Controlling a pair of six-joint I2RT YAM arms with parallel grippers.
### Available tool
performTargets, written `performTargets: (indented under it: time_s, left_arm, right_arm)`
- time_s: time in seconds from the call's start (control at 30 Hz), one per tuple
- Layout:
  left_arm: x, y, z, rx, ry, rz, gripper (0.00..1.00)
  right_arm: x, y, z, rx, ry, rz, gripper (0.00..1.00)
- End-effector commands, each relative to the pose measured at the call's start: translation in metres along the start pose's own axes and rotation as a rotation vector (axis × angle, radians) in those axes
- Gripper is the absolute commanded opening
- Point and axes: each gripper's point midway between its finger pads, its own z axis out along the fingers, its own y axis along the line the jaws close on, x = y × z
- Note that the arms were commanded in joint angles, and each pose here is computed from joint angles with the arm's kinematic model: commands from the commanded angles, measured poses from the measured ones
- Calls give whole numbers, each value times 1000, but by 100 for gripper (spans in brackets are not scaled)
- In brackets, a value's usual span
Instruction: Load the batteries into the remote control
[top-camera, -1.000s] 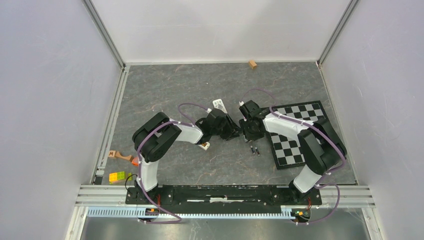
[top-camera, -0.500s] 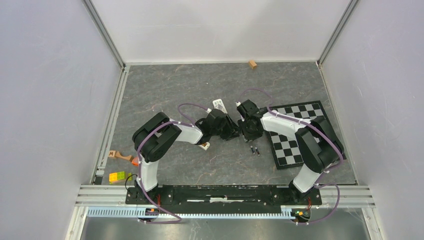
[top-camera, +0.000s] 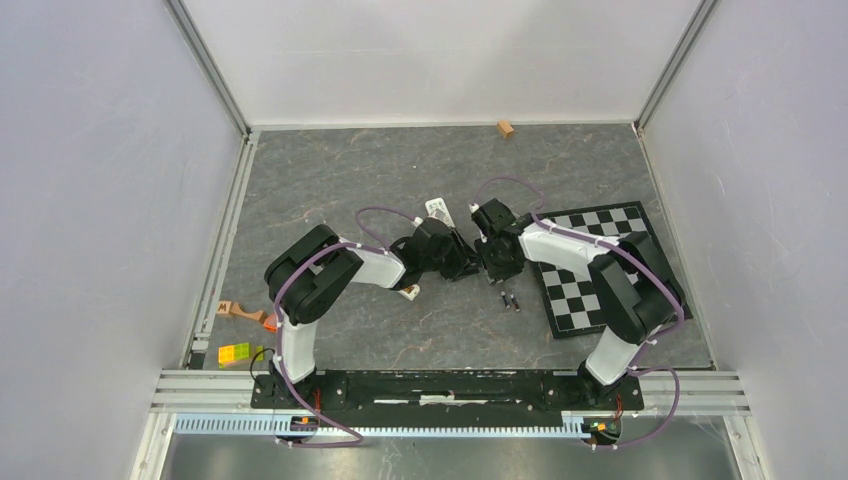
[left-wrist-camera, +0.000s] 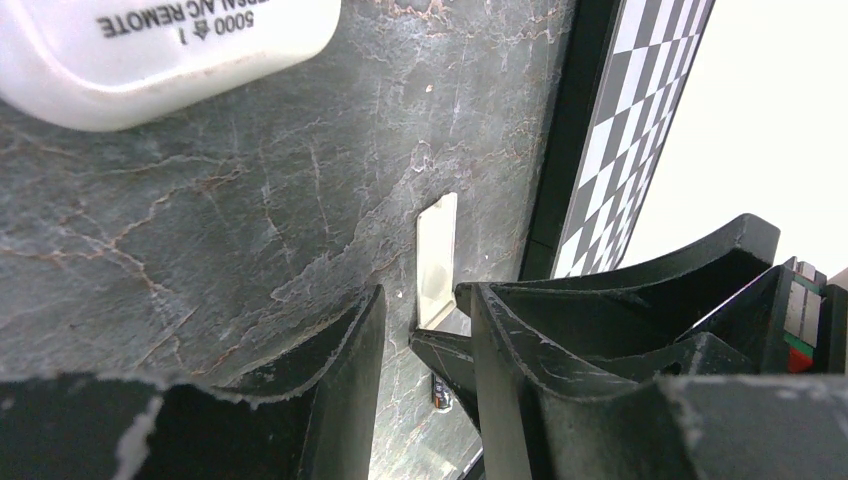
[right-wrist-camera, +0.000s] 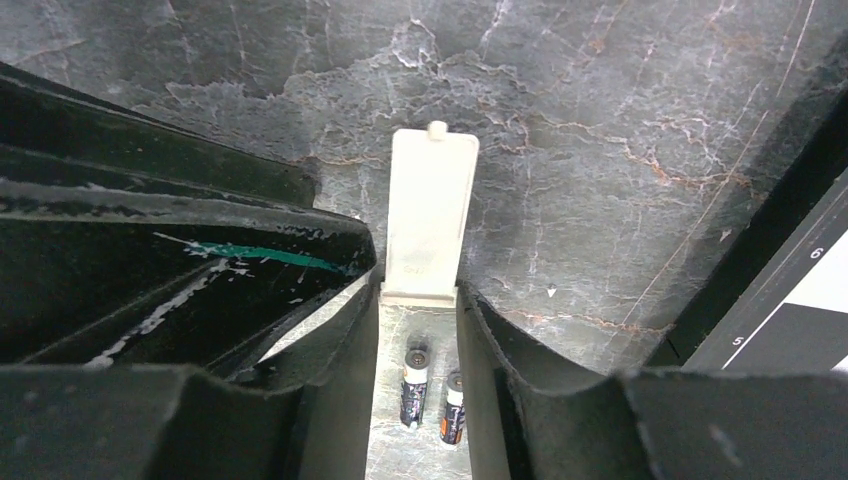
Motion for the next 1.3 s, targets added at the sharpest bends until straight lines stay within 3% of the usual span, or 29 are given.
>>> performTargets:
  time_s: [0.0,0.5,1.03,1.27]
  left_arm:
    - [1,21,-3,-68,-13,19,45]
    - [12,11,4,11,51,15,48]
    - [19,16,12,15,89,1,48]
    - [17,19,13,-5,75,4,48]
  right_arm:
    - [28,-7,27,46,83,-25,36]
    - [-9,0,-3,-6,-63,45,34]
    - [-20,7,-22,-107,-103,92,35]
    - [-13,-2,-17,-60,-79,106,38]
